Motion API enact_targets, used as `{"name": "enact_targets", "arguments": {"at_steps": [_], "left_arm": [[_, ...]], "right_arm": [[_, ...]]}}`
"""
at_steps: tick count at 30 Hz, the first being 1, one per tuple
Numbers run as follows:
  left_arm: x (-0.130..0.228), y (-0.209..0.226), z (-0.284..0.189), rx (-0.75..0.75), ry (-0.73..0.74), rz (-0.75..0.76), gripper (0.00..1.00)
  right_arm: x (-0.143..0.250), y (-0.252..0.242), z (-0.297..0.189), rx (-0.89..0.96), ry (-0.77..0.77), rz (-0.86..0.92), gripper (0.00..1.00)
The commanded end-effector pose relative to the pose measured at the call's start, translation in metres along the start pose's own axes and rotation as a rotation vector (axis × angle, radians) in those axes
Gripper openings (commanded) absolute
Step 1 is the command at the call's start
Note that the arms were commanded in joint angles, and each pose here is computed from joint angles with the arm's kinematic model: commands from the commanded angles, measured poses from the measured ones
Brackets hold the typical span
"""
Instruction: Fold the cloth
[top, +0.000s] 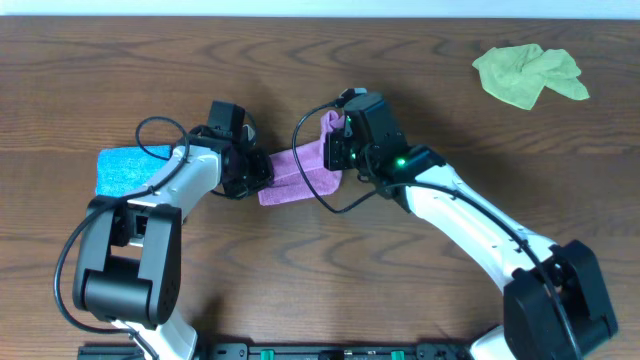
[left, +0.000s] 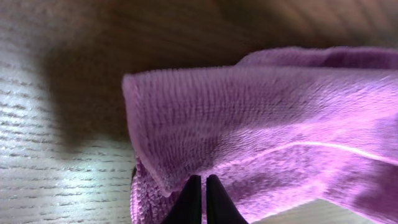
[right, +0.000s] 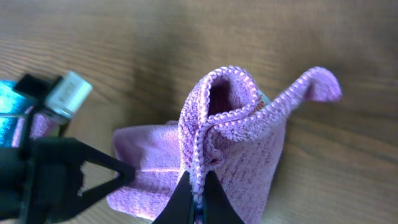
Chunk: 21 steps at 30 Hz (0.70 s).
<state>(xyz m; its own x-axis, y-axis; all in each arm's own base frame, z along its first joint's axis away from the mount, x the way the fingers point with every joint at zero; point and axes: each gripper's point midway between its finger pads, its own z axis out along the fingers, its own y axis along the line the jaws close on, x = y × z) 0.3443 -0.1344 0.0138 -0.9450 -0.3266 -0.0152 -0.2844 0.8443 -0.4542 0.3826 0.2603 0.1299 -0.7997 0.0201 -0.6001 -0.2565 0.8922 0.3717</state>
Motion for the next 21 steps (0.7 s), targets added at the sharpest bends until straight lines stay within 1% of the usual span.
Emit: {"name": "enact_targets", "arguments": {"at_steps": [1,11,21], "left_arm": [[0.0,0.008,0.002,-0.029,-0.021,-0.025,0.06],[0.002,0.012,0.007,-0.023,-0.032,-0.031,0.06],[-0.002,0.008,0.007,-0.003,-0.046,-0.026,0.06]], "right_arm": [[-0.009,0.016,-0.003,-0.021,-0.023,-0.051,0.01],[0.007,0.049,-0.003,-0.064,-0.003,-0.106,0.01],[0.017,0.068,-0.001,-0.086,-0.002,-0.133,0.01]]}}
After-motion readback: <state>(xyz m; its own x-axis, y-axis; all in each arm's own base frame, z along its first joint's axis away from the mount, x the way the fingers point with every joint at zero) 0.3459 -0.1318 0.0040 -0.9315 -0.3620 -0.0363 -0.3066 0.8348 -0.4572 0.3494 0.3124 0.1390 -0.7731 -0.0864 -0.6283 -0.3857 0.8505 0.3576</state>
